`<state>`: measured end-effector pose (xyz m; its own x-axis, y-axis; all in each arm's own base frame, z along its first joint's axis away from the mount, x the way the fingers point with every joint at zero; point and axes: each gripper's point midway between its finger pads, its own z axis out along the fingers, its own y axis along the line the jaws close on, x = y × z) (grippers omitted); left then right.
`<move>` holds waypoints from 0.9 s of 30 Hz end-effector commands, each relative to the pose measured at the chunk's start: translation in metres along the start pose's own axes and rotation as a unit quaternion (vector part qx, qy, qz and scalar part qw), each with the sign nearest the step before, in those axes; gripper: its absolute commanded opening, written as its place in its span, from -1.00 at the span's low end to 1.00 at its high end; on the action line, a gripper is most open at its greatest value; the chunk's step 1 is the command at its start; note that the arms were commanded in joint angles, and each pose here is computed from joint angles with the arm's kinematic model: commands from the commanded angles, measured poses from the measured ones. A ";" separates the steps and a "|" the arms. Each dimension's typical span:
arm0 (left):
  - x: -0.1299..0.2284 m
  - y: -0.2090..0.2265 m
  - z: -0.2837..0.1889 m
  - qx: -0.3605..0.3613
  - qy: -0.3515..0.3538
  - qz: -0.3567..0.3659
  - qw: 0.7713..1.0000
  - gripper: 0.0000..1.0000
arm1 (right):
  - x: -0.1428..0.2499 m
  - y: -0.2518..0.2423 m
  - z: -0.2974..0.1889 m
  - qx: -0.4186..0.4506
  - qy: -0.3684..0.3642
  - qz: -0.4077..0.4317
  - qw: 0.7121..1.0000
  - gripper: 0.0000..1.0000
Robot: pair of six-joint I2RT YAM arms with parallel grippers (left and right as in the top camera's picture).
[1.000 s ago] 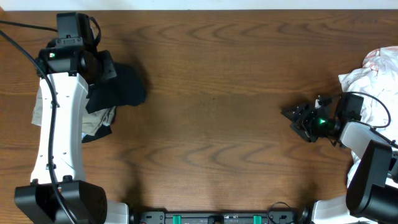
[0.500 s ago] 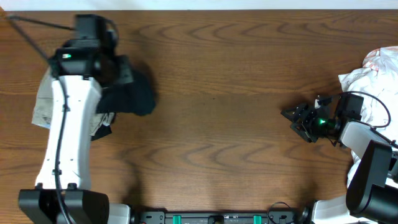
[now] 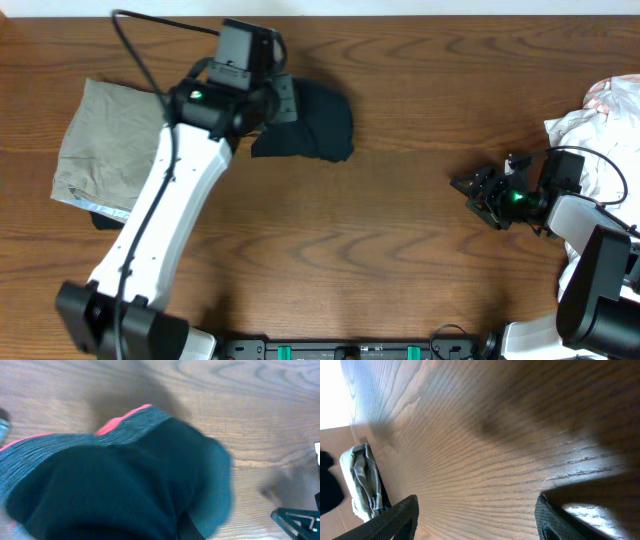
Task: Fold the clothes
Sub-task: 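Carry the leggings back right to table center with the left gripper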
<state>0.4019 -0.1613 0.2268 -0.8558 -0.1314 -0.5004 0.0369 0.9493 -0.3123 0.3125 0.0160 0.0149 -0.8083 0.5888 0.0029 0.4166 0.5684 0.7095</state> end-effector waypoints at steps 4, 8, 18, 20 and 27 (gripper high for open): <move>0.015 -0.042 0.051 0.073 0.050 -0.006 0.996 -0.88 | 0.011 -0.032 0.005 0.054 0.009 0.019 0.998 0.48; 0.012 -0.082 0.055 0.150 0.042 0.014 0.988 -0.88 | 0.012 -0.032 0.005 0.055 0.011 0.020 0.998 0.48; 0.029 -0.062 0.068 0.087 0.062 0.011 0.994 -0.88 | 0.012 -0.032 0.005 0.054 0.010 0.020 0.998 0.48; 0.047 -0.054 0.077 0.073 0.092 0.009 0.993 -0.88 | 0.012 -0.032 0.005 0.054 0.010 0.019 0.998 0.48; 0.103 -0.021 0.109 0.017 0.155 0.008 0.988 -0.88 | 0.012 -0.031 0.005 0.051 0.011 0.020 0.998 0.48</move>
<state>0.3754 -0.2342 0.1167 -0.9643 -0.0225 -0.2639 0.0851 0.9173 -0.3890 0.3108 0.0175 0.0152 -0.8113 0.5845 0.0108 0.4166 0.5650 0.7122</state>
